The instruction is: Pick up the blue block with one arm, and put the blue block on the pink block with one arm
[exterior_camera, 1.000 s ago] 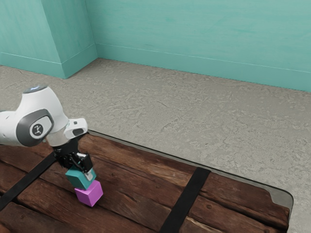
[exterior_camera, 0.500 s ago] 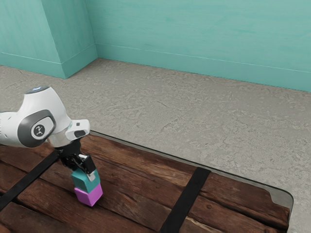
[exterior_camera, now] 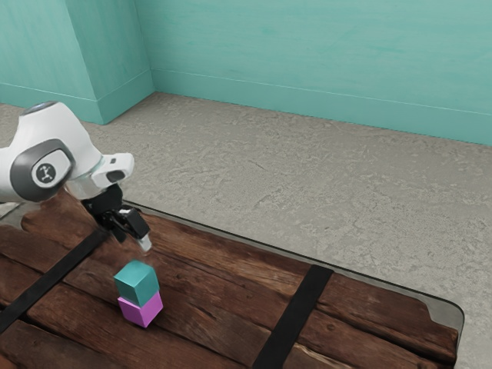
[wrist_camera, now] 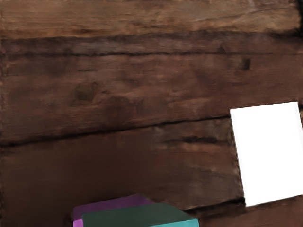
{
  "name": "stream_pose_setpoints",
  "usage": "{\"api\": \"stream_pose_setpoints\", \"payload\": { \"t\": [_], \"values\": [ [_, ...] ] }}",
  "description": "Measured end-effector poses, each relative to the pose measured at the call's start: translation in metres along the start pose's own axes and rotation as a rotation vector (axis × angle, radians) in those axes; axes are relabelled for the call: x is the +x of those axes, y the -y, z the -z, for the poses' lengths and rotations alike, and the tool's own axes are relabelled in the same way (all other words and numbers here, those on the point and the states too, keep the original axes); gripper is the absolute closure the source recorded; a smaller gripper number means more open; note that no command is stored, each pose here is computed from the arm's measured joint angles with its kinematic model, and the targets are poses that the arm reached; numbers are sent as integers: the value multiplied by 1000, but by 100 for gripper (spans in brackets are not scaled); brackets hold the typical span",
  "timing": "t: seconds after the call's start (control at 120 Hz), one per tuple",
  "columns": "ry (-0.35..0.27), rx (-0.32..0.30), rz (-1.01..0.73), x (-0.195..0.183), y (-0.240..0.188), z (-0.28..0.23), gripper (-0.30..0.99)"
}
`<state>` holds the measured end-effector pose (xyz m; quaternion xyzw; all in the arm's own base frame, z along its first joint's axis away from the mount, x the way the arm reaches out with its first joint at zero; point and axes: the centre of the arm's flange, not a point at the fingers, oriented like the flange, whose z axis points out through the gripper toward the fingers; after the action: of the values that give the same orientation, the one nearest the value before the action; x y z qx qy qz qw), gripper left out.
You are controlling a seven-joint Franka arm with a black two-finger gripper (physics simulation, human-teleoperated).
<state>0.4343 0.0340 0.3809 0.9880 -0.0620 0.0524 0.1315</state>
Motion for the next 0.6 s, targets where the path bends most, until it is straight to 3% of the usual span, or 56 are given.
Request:
{"api": "stream_pose_setpoints", "payload": {
  "t": [0.1, 0.192, 0.342, 0.467, 0.6],
  "values": [
    [-38, 35, -11, 32, 5, 45, 1],
    [-54, 171, -94, 96, -31, 106, 1],
    [-85, 308, -153, 153, -100, 201, 0],
    [-74, 360, -97, 157, -116, 256, 0],
    [22, 363, -40, 148, -118, 257, 0]
  ]
}}
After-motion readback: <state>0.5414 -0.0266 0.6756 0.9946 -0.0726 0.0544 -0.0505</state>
